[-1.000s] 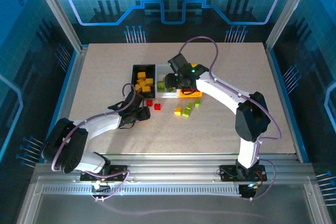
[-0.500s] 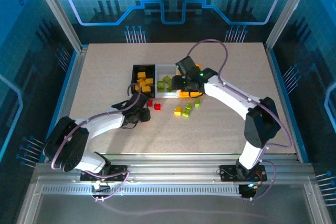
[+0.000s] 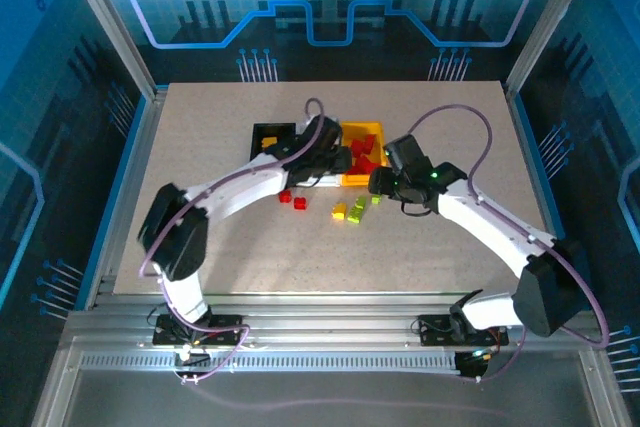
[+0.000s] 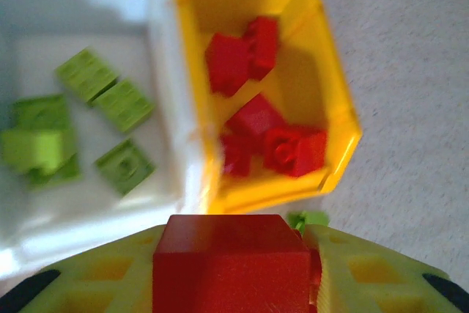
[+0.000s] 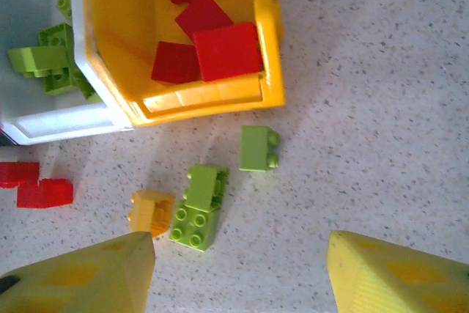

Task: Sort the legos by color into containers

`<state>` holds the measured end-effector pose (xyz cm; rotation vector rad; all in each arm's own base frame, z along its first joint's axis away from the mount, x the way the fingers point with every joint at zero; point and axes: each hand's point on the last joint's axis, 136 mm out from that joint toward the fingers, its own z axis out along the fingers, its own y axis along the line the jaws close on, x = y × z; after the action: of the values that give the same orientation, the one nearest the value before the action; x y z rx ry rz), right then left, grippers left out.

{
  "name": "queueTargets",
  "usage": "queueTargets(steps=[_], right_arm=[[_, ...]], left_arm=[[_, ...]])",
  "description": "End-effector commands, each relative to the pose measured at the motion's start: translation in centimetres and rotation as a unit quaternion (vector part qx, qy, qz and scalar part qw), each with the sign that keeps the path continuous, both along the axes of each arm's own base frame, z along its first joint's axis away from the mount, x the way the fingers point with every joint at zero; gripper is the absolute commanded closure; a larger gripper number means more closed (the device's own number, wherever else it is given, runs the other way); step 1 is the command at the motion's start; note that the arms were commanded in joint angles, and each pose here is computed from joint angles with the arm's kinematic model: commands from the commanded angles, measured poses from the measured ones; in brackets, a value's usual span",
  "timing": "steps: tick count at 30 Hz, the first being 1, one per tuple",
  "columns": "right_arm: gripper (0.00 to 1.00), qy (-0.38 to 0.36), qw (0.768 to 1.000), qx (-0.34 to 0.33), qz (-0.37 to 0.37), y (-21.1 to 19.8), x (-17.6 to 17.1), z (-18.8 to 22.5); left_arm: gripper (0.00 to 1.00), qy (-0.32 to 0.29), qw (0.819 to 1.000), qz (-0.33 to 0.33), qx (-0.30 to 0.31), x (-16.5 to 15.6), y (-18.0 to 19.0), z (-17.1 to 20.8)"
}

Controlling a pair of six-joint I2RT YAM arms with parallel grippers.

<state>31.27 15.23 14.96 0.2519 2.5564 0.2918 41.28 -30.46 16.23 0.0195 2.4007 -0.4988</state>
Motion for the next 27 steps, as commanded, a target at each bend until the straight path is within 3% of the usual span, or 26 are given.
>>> queueTargets(steps=[1, 8, 15, 20, 22, 27], right_arm=[[0.35, -0.001, 1.000, -0.001, -0.024, -1.7, -1.0, -0.1], [0.35, 0.002, 1.000, 0.004, -0.030, -2.2, -1.9, -0.4], [0.33, 0.005, 1.000, 0.008, -0.026, -2.0, -1.9, -0.5], [0.33, 0.011, 1.000, 0.008, -0.021, -1.7, -1.8, -0.8], [0.33, 0.014, 1.000, 0.010, -0.021, -1.5, -1.6, -1.0], [0.33, 0.023, 1.000, 0.018, -0.003, -0.3, -1.3, -1.9]], left_arm=[[0.61, -0.006, 0.999, -0.026, 0.024, 2.6, -2.4, -0.3], [0.58, 0.003, 0.998, -0.022, 0.054, 6.8, -4.6, -2.6], [0.27, -0.003, 0.999, -0.029, 0.018, 7.6, -6.5, -0.6], [0.15, -0.032, 0.999, -0.039, -0.018, 6.1, -6.6, 4.2], [0.02, -0.045, 0.998, -0.040, -0.036, 4.6, -5.6, 5.7], [0.01, -0.050, 0.997, -0.018, -0.054, 0.0, -1.6, 6.0]])
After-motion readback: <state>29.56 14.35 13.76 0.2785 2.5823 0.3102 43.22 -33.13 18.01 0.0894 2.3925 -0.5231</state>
